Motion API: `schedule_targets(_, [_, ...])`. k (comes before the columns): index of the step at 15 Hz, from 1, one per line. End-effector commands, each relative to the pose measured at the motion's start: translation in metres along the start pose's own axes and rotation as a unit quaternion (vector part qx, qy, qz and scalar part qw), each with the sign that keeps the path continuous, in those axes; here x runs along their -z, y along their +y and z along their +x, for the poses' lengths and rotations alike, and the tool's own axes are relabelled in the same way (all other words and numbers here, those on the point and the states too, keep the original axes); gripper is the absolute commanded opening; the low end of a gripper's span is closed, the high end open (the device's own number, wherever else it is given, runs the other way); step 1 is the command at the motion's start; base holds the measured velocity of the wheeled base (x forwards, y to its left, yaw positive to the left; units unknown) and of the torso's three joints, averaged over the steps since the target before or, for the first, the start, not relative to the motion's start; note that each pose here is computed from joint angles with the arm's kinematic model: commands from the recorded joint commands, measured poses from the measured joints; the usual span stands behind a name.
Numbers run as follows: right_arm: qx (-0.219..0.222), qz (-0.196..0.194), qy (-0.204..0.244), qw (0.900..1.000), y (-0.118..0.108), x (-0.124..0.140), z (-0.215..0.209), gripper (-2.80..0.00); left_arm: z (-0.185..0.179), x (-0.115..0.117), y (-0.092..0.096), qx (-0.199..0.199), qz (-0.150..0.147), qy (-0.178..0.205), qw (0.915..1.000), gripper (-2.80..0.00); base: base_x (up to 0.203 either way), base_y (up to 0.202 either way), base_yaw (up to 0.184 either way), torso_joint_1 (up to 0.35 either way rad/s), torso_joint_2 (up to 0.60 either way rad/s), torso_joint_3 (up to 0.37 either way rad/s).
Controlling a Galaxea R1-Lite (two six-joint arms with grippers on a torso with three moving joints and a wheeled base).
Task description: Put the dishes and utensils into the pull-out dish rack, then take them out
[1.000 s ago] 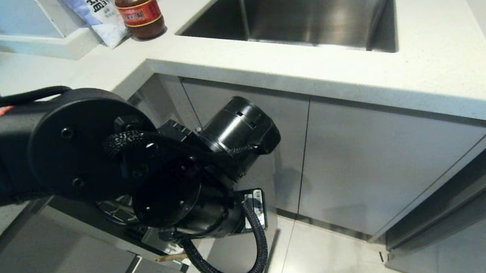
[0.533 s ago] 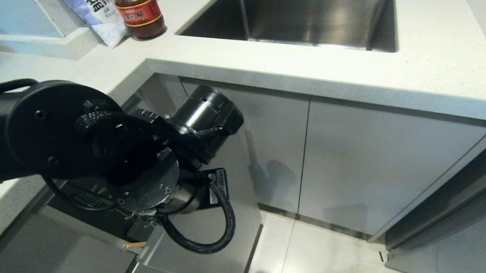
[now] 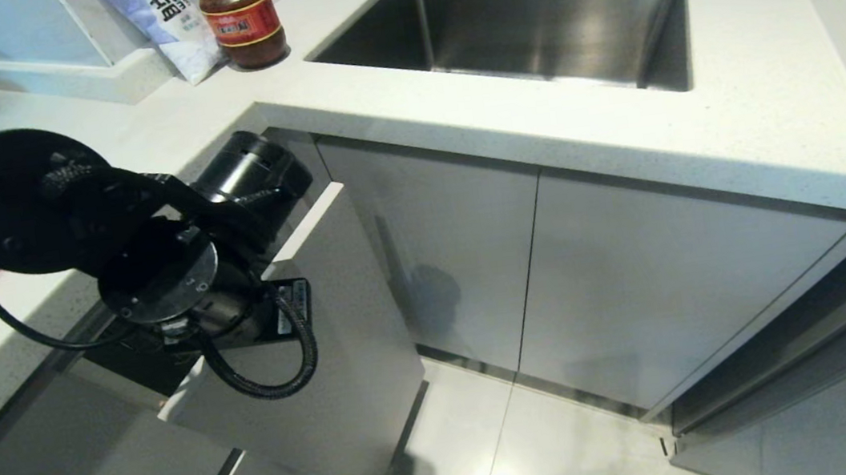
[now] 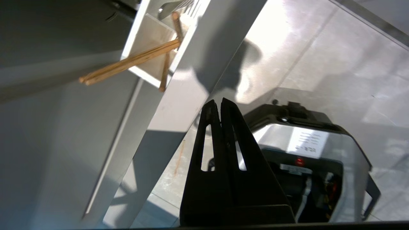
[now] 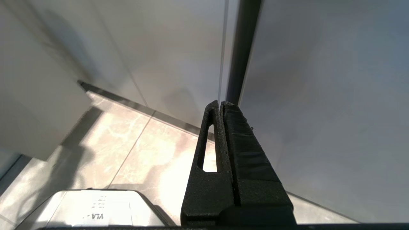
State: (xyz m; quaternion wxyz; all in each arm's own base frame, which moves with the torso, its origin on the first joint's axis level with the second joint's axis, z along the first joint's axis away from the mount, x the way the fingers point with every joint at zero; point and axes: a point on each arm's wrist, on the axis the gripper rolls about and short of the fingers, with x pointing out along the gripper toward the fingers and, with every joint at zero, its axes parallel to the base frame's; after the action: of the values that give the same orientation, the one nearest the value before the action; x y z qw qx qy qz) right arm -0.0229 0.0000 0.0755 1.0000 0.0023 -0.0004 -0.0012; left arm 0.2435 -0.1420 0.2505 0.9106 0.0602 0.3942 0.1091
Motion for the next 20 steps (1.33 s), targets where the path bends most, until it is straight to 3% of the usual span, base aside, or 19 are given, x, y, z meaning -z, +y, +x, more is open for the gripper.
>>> schedule_targets(1, [0.0, 0.0, -0.001, 1.0, 0.0, 0.001, 0.0, -2.8, 0.002, -0.008, 0.027, -0.028, -0.019, -0.005, 0.9994, -2.8, 0.0, 0.0, 0.0, 0.0, 0.0, 0.0])
schedule_targets(5, [0.0, 0.0, -0.001, 1.0, 0.0, 0.001, 0.0, -2.8, 0.011, -0.021, 0.061, -0.066, -0.036, -0.011, 0.9971, -2.8, 0.0, 0.0, 0.0, 0.0, 0.0, 0.0])
schedule_targets(7, [0.0, 0.0, -0.001, 1.0, 0.0, 0.001, 0.0, -2.8, 0.009, -0.023, 0.061, -0.059, -0.042, -0.026, 0.997, -2.8, 0.0, 0.0, 0.0, 0.0, 0.0, 0.0])
schedule_targets(12, [0.0, 0.0, -0.001, 1.0, 0.0, 0.001, 0.0, -2.8, -0.002, -0.01, 0.041, -0.028, -0.004, -0.027, 0.9993, -2.8, 0.0, 0.0, 0.0, 0.0, 0.0, 0.0])
schedule_targets(15, [0.0, 0.0, -0.001, 1.0, 0.0, 0.001, 0.0, -2.8, -0.036, -0.005, 0.048, 0.016, -0.012, -0.068, 0.9975, -2.8, 0.0, 0.0, 0.0, 0.0, 0.0, 0.0])
schedule_targets(17, [0.0, 0.0, -0.001, 1.0, 0.0, 0.001, 0.0, -2.8, -0.065, -0.004, 0.061, 0.067, -0.035, -0.112, 0.9908, -2.8, 0.0, 0.0, 0.0, 0.0, 0.0, 0.0])
schedule_targets(19, [0.0, 0.0, -0.001, 1.0, 0.0, 0.001, 0.0, -2.8, -0.106, 0.003, 0.092, 0.139, -0.058, -0.177, 0.9727, -2.8, 0.0, 0.0, 0.0, 0.0, 0.0, 0.0])
schedule_targets(20, [0.0, 0.0, -0.001, 1.0, 0.0, 0.001, 0.0, -2.8, -0.128, 0.01, 0.113, 0.171, -0.065, -0.216, 0.959, -2.8, 0.0, 0.0, 0.0, 0.0, 0.0, 0.0])
